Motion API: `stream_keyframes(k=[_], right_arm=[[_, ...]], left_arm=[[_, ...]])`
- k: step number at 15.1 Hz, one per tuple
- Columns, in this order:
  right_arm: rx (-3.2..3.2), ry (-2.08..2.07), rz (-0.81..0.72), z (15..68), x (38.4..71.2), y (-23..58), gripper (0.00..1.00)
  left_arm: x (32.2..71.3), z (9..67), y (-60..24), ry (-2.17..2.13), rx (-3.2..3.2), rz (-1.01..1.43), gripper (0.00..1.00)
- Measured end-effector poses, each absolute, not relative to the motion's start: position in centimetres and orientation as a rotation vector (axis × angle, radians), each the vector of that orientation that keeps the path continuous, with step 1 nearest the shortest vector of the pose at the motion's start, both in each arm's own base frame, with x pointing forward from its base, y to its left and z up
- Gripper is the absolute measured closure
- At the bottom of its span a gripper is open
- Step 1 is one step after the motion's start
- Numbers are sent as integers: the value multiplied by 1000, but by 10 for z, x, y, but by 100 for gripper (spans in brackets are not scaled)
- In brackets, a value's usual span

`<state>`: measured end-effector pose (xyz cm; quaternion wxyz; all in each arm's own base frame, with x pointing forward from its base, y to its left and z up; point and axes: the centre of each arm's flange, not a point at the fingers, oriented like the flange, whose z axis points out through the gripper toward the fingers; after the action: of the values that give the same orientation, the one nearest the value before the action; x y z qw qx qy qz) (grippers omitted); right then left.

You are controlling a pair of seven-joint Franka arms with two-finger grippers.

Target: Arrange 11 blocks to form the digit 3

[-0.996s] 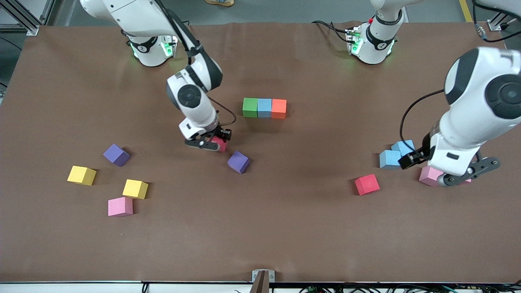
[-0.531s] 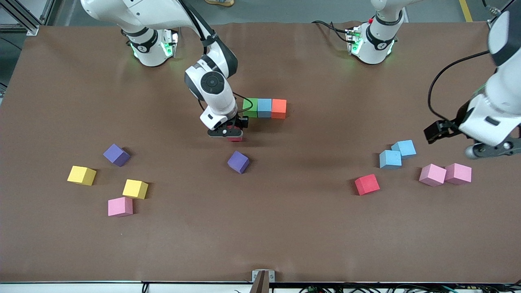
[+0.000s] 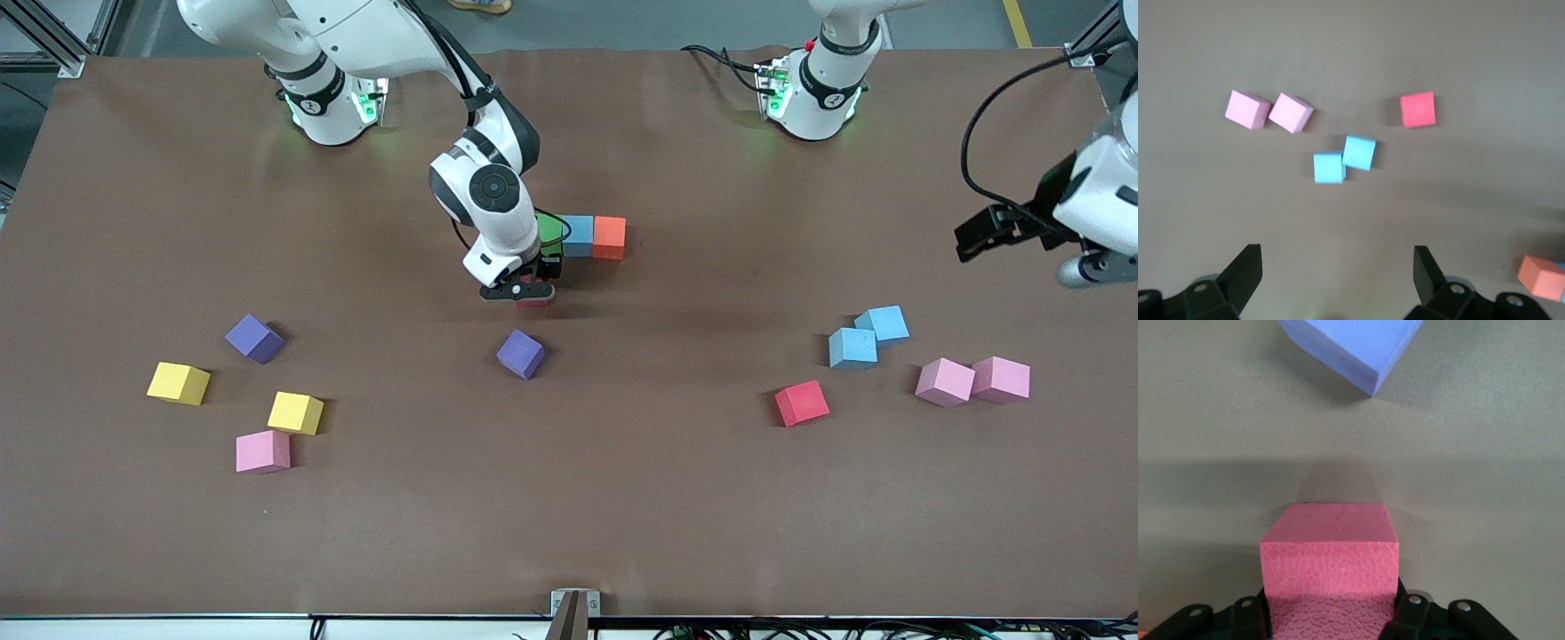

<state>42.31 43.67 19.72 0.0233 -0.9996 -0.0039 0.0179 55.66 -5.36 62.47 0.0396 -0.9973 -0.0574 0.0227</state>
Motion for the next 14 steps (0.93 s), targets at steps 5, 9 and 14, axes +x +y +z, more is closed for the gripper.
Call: stream_keyframes(k=[5,9,14], right_arm=[[-3098,82,62,197,417,442,40],[-3102,100,71,197,412,446,40],[-3107,104,77,196,405,453,40]], left_arm=[[535,600,-35,-206,-3068,61,0],[546,547,-50,-154,-3079,25,0],[577,471,-64,-120,-3096,22,0]])
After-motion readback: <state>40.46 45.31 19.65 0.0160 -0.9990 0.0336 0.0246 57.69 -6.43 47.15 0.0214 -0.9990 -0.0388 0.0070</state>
